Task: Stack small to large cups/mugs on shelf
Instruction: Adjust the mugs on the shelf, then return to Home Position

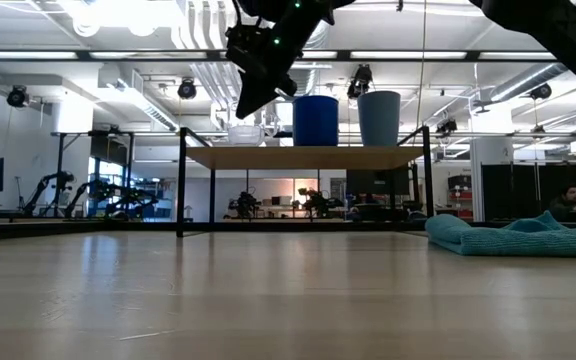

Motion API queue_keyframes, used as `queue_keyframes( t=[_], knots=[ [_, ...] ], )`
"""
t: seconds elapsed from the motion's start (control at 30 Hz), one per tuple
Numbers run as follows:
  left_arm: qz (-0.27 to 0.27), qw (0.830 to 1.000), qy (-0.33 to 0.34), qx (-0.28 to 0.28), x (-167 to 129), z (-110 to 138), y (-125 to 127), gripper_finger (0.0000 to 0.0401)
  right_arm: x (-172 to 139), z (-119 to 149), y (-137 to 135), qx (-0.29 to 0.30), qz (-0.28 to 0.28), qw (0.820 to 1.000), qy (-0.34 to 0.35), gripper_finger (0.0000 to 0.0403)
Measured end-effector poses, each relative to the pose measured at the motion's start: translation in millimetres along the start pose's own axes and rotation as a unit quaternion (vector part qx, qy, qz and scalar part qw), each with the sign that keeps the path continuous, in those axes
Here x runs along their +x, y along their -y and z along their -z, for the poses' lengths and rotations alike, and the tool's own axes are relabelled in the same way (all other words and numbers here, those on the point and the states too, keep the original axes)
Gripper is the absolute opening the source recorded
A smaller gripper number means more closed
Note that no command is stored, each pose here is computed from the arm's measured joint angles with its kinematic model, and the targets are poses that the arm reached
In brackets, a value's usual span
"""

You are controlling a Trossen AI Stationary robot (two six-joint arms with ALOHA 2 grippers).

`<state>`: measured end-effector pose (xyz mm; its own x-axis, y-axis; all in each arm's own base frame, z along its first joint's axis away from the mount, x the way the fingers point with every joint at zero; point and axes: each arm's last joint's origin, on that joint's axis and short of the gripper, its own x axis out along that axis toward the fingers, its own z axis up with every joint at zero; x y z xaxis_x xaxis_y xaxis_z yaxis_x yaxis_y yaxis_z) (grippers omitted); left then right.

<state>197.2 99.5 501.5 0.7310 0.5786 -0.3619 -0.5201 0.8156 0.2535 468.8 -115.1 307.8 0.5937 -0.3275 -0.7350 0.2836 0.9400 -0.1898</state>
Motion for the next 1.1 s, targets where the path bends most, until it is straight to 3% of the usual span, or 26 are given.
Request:
queue_keyframes(
  t=[0.27, 0.47, 0.7, 1.1],
  knots=[
    [-0.039, 0.999, -0.005, 0.0, -0.7, 0.1, -2.4, 0.0109, 1.8, -0.3, 10.0, 0.009, 0.007, 1.0, 0.005, 0.0008],
    [-0.107, 0.994, -0.018, 0.0, -1.6, 0.9, -6.3, 0.0109, 3.0, -1.1, 17.7, 0.012, 0.013, 1.0, 0.011, 0.0008],
    [-0.224, 0.974, -0.044, 0.001, -3.0, 2.6, -12.4, 0.0109, 3.4, -2.4, 20.8, 0.015, 0.016, 1.0, 0.019, 0.0008],
    [-0.341, 0.937, -0.078, 0.008, -5.3, 6.6, -17.2, 0.0109, 3.6, -5.7, 20.4, 0.018, 0.014, 0.999, 0.037, 0.0008]
  ],
)
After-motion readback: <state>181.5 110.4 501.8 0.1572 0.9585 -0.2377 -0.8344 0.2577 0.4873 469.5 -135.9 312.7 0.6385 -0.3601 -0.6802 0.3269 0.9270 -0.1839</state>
